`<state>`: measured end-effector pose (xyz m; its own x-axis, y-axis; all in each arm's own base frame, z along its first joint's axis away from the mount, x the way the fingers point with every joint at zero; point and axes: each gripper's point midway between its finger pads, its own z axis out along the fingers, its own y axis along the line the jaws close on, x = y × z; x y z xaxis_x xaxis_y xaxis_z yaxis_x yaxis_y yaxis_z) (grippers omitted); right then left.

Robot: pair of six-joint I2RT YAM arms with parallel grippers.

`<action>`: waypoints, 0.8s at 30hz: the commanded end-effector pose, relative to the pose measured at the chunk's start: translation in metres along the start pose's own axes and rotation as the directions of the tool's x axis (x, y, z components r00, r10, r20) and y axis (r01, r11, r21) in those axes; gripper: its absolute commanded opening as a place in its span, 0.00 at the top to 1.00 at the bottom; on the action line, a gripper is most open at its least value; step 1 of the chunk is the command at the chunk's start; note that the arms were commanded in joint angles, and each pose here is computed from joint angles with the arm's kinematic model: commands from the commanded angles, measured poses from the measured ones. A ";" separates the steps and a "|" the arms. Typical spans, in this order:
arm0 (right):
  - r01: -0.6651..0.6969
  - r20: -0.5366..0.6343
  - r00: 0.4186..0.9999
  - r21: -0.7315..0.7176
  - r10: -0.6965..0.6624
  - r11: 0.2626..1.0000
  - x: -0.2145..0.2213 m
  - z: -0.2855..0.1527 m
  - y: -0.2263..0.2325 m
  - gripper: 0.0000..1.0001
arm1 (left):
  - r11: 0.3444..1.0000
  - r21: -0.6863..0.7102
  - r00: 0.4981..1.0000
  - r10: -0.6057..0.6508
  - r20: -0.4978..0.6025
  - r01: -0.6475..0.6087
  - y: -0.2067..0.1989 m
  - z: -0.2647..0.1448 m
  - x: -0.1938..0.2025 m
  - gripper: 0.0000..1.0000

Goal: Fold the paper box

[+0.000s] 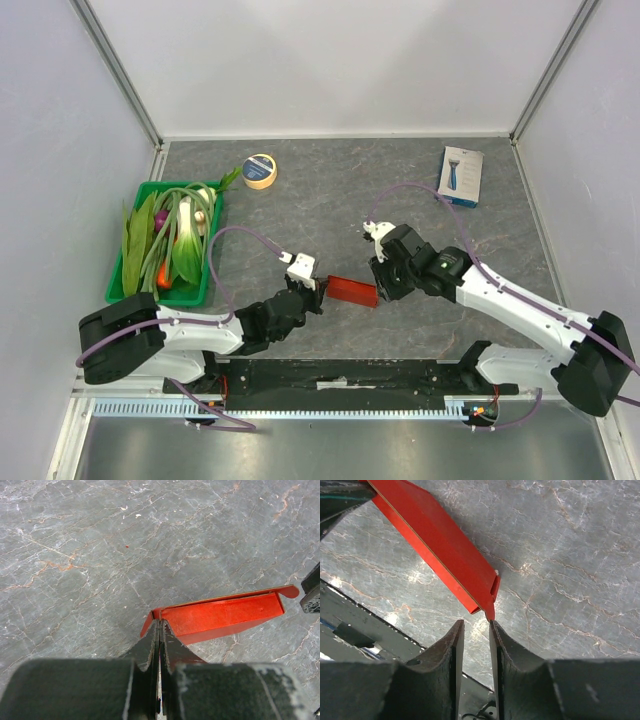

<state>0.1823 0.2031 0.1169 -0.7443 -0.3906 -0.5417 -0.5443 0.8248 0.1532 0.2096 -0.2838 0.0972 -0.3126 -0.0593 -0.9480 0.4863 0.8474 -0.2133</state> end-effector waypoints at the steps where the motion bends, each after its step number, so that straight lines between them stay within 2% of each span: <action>1: 0.033 0.003 0.999 -0.017 -0.033 0.999 -0.006 0.005 0.006 0.68 | 0.994 -0.042 0.988 0.098 -0.118 -0.103 0.015 -0.006 0.035 0.98; 8: 0.033 0.001 0.999 0.056 -0.034 0.998 -0.006 0.006 -0.006 0.76 | 0.993 -0.044 0.987 0.105 -0.120 -0.111 0.016 -0.007 0.036 0.98; 11: 0.019 0.007 1.000 0.055 -0.020 0.998 -0.008 0.007 -0.004 0.83 | 0.993 -0.043 0.987 0.108 -0.118 -0.114 0.016 -0.007 0.036 0.98; 16: -0.030 0.017 0.999 0.041 0.030 0.999 -0.015 0.005 0.004 1.00 | 0.992 -0.039 0.986 0.116 -0.121 -0.121 0.013 -0.006 0.036 0.98; 24: -0.184 0.008 0.983 -0.038 0.184 0.982 -0.021 0.007 0.026 1.00 | 0.991 -0.036 0.984 0.127 -0.122 -0.132 0.010 -0.006 0.037 0.98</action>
<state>0.1818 0.2052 0.1060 -0.8092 -0.3345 -0.4830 -0.4531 0.8786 0.1506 0.2098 -0.2849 0.0969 -0.3009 -0.0499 -0.9524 0.4695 0.8615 -0.1934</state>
